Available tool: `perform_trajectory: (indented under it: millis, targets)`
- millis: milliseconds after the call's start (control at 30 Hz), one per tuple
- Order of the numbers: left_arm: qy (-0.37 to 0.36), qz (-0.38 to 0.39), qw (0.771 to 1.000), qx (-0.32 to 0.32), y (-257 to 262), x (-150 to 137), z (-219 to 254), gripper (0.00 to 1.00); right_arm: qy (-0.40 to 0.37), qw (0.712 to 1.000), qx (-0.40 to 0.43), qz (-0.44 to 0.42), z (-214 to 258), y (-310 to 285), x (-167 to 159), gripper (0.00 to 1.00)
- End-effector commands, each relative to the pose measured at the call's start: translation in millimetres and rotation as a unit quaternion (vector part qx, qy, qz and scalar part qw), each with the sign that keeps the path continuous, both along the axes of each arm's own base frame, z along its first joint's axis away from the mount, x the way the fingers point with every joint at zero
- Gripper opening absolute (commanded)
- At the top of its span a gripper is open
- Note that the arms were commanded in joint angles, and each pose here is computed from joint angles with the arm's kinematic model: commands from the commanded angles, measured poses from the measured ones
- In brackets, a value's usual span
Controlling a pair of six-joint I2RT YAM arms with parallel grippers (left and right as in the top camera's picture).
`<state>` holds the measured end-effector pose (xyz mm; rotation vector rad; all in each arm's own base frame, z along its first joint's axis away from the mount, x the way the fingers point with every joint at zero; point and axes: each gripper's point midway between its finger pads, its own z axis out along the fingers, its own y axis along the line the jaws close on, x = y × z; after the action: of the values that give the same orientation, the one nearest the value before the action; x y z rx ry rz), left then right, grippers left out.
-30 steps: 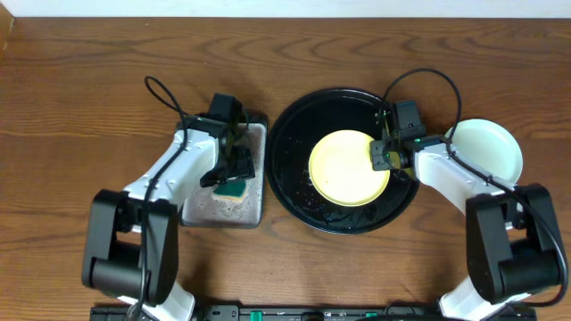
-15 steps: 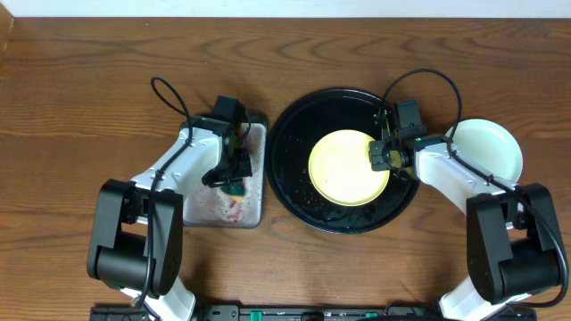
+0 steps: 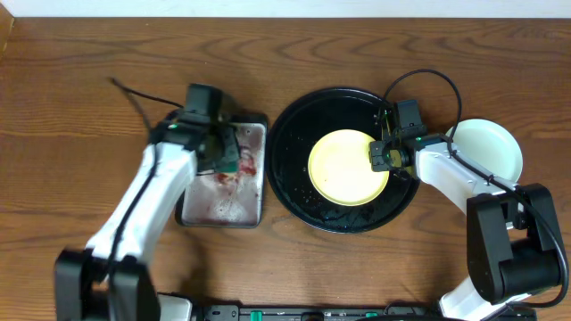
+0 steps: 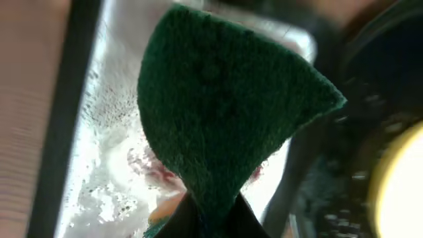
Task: Clean dirty plates on tray and stack at the side
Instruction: 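Lift the sponge out of the soapy tray with the left gripper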
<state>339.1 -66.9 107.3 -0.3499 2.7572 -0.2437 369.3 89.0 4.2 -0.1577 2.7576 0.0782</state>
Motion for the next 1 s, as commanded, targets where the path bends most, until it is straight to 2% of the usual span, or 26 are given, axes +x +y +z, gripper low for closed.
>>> perform_trajectory:
  millis: [0,133,233,467,967]
  targets:
    - [-0.033,-0.036,0.997,-0.066,-9.1,3.9,25.2,0.07,0.016,1.0,-0.003,-0.012,-7.9,-4.0,-6.3,0.06]
    - [-0.043,-0.057,0.988,-0.134,-12.3,5.6,35.2,0.07,0.018,1.0,-0.004,-0.012,-8.3,-4.3,-7.3,0.06]
    - [-0.068,-0.102,0.974,-0.19,-18.6,7.5,48.1,0.07,0.02,1.0,-0.004,-0.012,-8.6,-4.5,-8.0,0.06]
    - [-0.153,-0.195,0.913,-0.323,-19.1,2.7,93.7,0.07,0.02,1.0,-0.004,-0.012,-8.6,-4.7,-8.1,0.06]
    - [-0.165,-0.184,0.91,-0.333,-7.9,3.9,97.1,0.07,0.019,1.0,-0.004,-0.012,-8.5,-4.5,-7.9,0.05]
